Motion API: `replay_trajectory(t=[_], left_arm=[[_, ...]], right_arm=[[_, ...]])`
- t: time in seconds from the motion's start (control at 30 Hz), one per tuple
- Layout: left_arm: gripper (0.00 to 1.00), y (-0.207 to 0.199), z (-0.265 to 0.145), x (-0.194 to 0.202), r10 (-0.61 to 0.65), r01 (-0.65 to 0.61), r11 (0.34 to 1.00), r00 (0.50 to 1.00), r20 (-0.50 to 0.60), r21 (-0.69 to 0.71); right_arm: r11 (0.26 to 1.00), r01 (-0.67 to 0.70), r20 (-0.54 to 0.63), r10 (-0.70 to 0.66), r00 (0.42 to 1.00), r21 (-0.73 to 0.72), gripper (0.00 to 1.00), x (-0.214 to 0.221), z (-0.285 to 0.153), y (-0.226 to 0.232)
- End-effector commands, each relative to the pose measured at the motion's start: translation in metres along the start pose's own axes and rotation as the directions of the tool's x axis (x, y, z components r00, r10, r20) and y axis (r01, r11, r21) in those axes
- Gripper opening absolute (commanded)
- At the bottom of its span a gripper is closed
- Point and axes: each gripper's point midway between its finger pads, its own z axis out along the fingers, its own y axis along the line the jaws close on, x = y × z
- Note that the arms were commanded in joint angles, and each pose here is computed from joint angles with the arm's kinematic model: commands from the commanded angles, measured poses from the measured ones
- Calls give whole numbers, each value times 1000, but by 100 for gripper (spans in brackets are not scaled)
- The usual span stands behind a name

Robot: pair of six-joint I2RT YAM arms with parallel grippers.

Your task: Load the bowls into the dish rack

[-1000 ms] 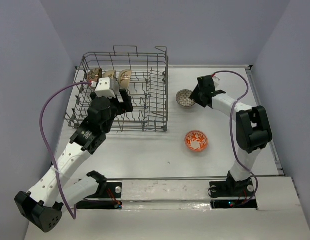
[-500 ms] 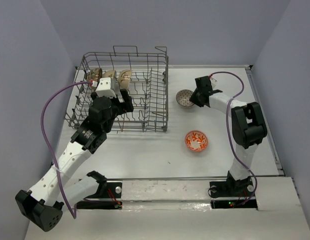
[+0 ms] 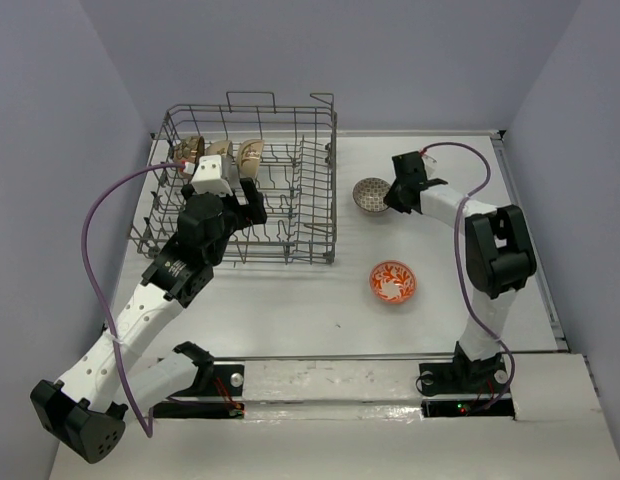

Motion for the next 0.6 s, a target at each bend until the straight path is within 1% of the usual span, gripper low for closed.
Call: replay_trajectory(t=[0.0, 0.07, 0.1, 0.17, 0.2, 0.3, 0.33, 0.4, 0.47, 0.53, 0.57], left_arm=[[99, 0, 2, -7, -16, 17, 1000, 999, 38, -8], [99, 0, 2, -7, -17, 17, 1000, 999, 37, -8], [99, 0, 2, -7, -19, 19, 1000, 999, 37, -8], [99, -1, 2, -7, -25, 25, 1000, 999, 37, -7], [99, -2, 2, -6, -25, 25, 1000, 999, 32, -2], [99, -6, 1, -9, -38, 37, 999, 999, 30, 14], [99, -8, 1, -11, -43, 42, 999, 999, 32, 23], [99, -13, 0, -17, -50, 48, 998, 998, 34, 44], [99, -14, 1, -19, -45, 44, 998, 999, 28, 41], [99, -17, -2, -31, -50, 48, 998, 998, 45, 47], [99, -18, -2, -33, -48, 46, 998, 998, 43, 48]], right_arm=[[996, -30, 174, 44, 984, -83, 1, -66, -50, 25], [995, -27, 200, 45, 979, -91, 1, -75, -65, 25], [993, -31, 229, 56, 972, -112, 1, -86, -81, 28], [990, -30, 250, 64, 966, -137, 1, -95, -99, 31], [985, -29, 268, 74, 961, -169, 1, -104, -119, 36], [973, -13, 283, 80, 956, -232, 1, -115, -150, 45], [965, -5, 301, 87, 950, -263, 1, -123, -168, 49], [953, 11, 307, 87, 948, -304, 1, -130, -189, 56], [941, 47, 311, 63, 948, -335, 1, -128, -210, 68], [925, 69, 333, 63, 941, -373, 1, -134, -232, 81], [913, 91, 330, 50, 943, -398, 1, -127, -244, 92]])
